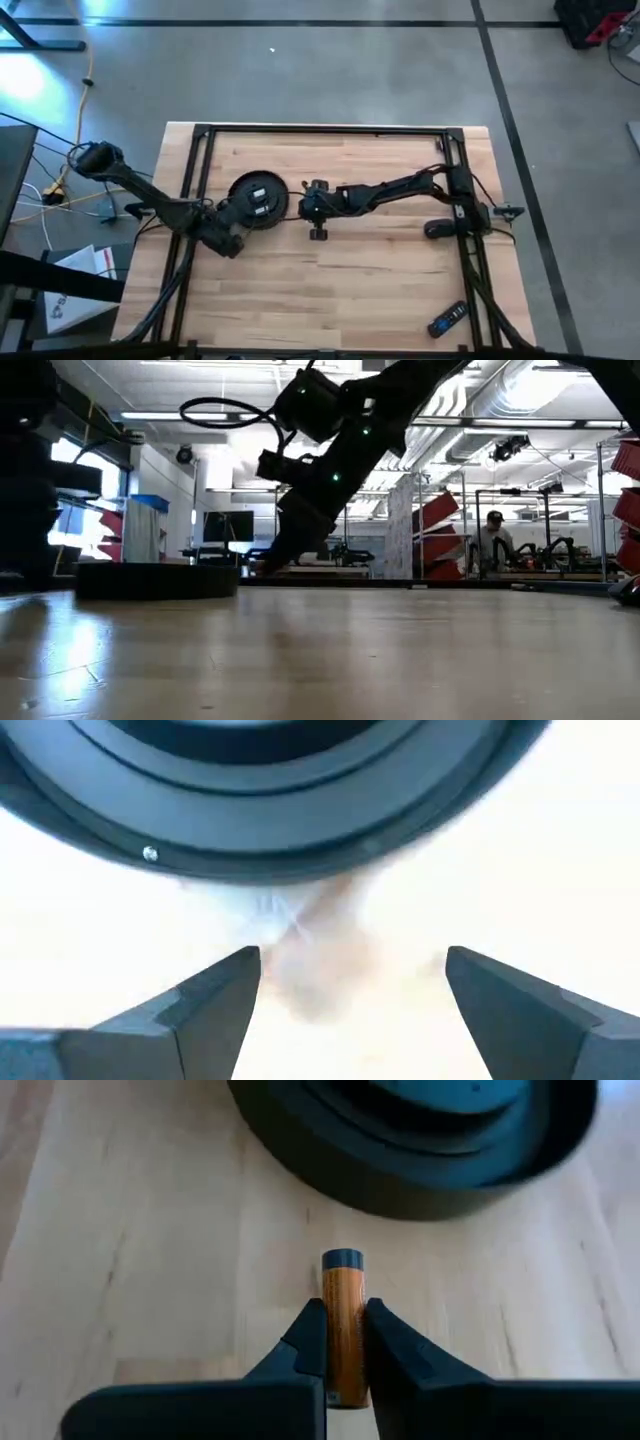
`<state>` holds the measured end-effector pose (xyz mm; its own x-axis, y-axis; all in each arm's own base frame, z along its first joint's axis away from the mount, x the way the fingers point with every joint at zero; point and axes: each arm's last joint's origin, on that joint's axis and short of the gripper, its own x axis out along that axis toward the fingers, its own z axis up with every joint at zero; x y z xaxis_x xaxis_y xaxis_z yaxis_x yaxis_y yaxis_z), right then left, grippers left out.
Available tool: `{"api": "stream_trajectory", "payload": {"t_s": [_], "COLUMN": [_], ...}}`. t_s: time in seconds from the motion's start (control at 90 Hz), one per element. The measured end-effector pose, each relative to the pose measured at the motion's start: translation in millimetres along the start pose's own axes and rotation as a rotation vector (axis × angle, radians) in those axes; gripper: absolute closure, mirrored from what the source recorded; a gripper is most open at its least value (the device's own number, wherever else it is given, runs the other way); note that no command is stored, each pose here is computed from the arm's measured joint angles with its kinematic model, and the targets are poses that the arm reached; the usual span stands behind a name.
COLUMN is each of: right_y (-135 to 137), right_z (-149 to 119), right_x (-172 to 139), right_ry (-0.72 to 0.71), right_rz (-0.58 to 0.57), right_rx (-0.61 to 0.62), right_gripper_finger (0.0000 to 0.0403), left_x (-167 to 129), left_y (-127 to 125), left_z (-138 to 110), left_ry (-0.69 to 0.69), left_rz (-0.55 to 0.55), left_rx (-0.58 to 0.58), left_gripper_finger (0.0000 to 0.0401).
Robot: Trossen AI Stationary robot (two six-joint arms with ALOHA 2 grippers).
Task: Insert battery
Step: Insert the yellow battery into the white-black wall clock
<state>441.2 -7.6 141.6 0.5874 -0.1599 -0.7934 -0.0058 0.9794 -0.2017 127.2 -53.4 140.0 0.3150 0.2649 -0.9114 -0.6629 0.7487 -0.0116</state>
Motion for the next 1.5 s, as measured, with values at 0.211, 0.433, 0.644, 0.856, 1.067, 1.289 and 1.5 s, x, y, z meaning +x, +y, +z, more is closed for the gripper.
{"api": "stream_trajectory", "payload": {"t_s": [0.211, 0.433, 0.644, 0.856, 1.067, 1.289, 1.5], "right_y": [3.1, 12.1, 24.9, 24.8, 13.5, 0.1, 3.3], "right_z": [-4.8, 1.9, -2.7, -33.6, -60.5, -87.4, -99.4], "right_x": [-9.1, -40.1, -48.7, -55.4, -85.1, -102.6, -98.5], "right_ry": [0.08, 0.101, 0.157, 0.143, -0.045, -0.139, -0.211], "right_rz": [-0.009, -0.07, -0.124, -0.157, -0.159, -0.165, -0.116], "right_rx": [0.029, 0.03, 0.042, 0.136, 0.247, 0.347, 0.362], "right_gripper_finger": [0.0391, 0.0391, 0.0391, 0.0391, 0.0391, 0.0391, 0.0391], "left_x": [-0.7, -7.7, 4.7, 23.8, 36.1, 28.1, 24.9], "left_y": [-0.9, 17.2, 21.3, 9.3, -7.1, -21.1, -14.9], "left_z": [21.7, 39.8, 57.7, 76.3, 91.9, 115.2, 126.1], "left_ry": [-0.021, 0.1, 0.12, 0.008, -0.062, -0.129, -0.113], "left_rz": [0.074, 0.239, 0.237, 0.172, 0.188, 0.329, 0.405], "left_rx": [0.104, 0.206, 0.162, 0.077, 0.245, 0.431, 0.541], "left_gripper_finger": [0.0096, 0.0096, 0.0096, 0.0096, 0.0096, 0.0096, 0.0096]}}
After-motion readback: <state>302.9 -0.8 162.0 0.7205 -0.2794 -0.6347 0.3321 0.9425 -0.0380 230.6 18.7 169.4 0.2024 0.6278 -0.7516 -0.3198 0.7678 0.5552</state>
